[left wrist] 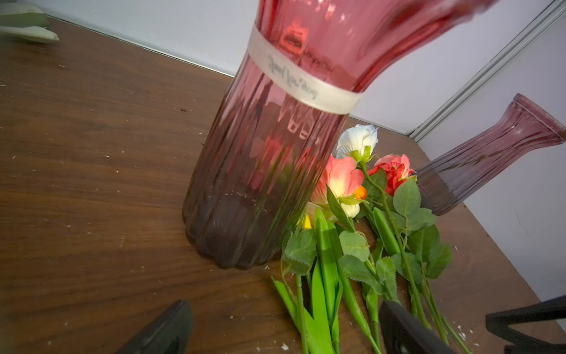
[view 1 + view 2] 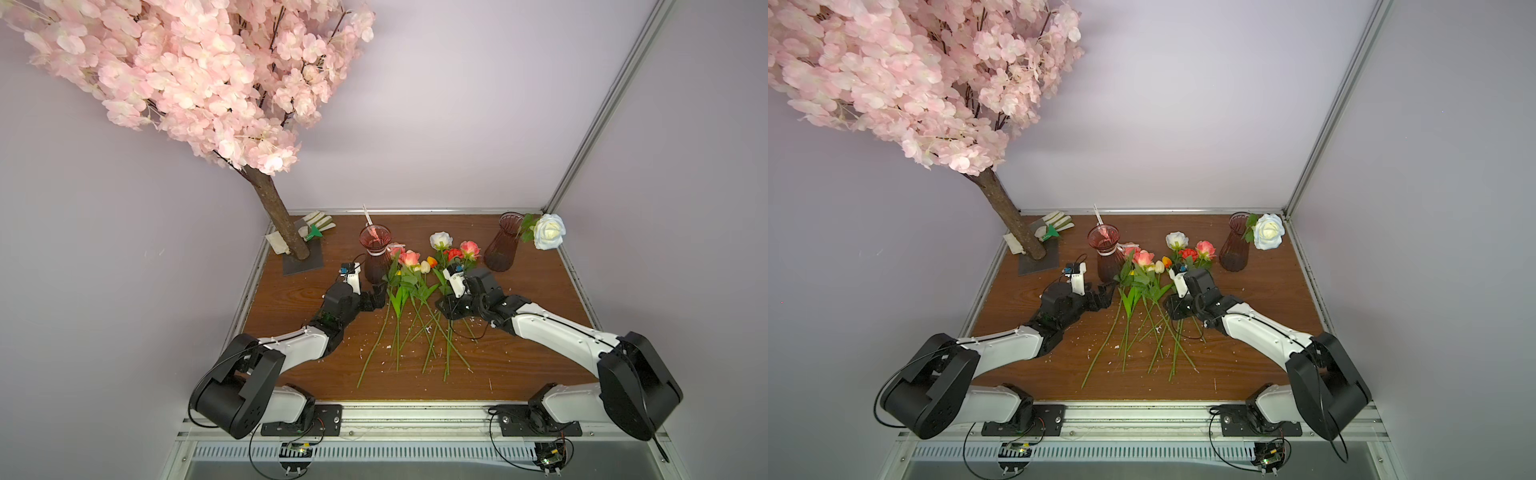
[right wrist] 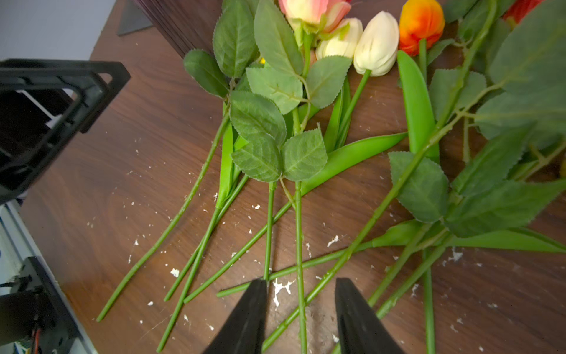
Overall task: Arrange the flowers in different vases according to their variety
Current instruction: Pick up the flower at the center of the board.
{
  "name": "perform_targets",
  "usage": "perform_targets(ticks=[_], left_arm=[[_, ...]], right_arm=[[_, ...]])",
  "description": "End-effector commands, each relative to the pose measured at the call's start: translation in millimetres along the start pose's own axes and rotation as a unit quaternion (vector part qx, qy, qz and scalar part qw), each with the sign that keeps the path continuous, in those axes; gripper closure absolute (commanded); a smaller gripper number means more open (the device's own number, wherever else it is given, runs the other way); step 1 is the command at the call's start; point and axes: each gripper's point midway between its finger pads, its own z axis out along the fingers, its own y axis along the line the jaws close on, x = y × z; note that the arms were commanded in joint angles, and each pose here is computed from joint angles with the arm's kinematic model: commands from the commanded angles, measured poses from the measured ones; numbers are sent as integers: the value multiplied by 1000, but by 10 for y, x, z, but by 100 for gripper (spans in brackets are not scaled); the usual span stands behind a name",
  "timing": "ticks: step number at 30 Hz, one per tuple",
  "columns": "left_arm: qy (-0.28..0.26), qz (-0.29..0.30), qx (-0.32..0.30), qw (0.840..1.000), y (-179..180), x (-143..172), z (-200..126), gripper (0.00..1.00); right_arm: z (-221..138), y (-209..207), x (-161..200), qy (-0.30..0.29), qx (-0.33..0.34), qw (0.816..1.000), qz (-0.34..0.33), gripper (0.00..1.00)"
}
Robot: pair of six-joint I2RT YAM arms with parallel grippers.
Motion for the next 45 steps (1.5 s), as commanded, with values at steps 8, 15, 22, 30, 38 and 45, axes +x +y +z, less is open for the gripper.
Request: perform_targets(ticks=[8,15,22,30,38,45], left_arm=[[-12,10,7,1000,-81,-94,-41,0],[-16,13,3,1000,-74,-116,-67,0],[-17,12,4,1000,-79,-125,-64,0],[-21,12,4,1000,-82,-140,-82,0],[-36,11,6,999,-89,-185,-150,0],[-52,10,6,999,-89,-233,-216,0]], right_arm=[[397,54,47,69,41,996,-44,60],[616,-29,165,111,71,990,-54,64],[689,-67,189,115,82,988,-55,67],[695,-61,144,109,84,989,-57,95],[171,94,-316,9,79,995,-60,100],[-508,71,-865,-136,104,984,-50,100]])
